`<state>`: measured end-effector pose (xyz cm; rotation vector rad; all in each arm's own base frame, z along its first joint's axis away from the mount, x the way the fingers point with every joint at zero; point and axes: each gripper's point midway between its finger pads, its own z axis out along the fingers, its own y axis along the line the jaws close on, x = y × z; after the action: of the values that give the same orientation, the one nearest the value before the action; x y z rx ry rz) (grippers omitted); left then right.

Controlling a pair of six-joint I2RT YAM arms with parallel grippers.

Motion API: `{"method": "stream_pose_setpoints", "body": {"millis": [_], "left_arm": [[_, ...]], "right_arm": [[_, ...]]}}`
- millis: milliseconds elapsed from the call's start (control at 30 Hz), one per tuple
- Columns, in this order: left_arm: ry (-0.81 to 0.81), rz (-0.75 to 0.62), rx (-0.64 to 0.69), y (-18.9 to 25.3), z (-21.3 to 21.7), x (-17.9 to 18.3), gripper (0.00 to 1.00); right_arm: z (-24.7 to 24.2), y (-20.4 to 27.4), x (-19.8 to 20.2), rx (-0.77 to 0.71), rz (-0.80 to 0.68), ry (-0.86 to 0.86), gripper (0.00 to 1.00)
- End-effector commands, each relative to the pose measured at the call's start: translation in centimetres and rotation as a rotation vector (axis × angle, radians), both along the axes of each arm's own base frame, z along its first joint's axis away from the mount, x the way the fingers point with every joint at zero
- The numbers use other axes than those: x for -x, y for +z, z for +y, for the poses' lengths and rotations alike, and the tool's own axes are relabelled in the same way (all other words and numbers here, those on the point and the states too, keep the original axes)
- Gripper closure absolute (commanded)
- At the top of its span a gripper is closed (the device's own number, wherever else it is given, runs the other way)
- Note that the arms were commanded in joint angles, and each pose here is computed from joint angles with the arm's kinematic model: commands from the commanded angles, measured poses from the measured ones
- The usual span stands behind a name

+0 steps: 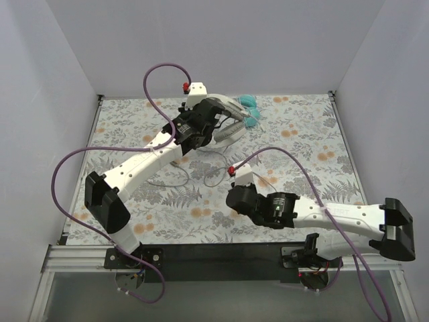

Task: Wrap the headphones
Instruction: Wrap the headphone cable with the right arm

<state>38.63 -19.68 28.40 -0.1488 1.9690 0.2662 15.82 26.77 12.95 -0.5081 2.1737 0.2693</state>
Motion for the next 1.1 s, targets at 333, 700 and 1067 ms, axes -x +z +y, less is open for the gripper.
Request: {"method": "stream_pose_setpoints", "body": {"millis": [333, 700, 1067], "left_arm": [[-0.099, -0.060, 0.005, -0.3, -4.1, 2.5, 1.00], [-0.240, -0.062, 0.011, -0.1, -6.0, 4.5, 1.00], [-0.440, -0.066, 0.070, -0.3, -9.3, 6.5, 1.00]], "right_arm": [[-10.5, 12.0, -2.9, 0.198, -0.272, -0.236, 0.99], [-16.8, 14.9, -3.7, 0.235, -0.319, -0.385, 0.99], [-14.9, 19.1, -5.3, 0.253, -0.468, -0.245, 0.99]]}}
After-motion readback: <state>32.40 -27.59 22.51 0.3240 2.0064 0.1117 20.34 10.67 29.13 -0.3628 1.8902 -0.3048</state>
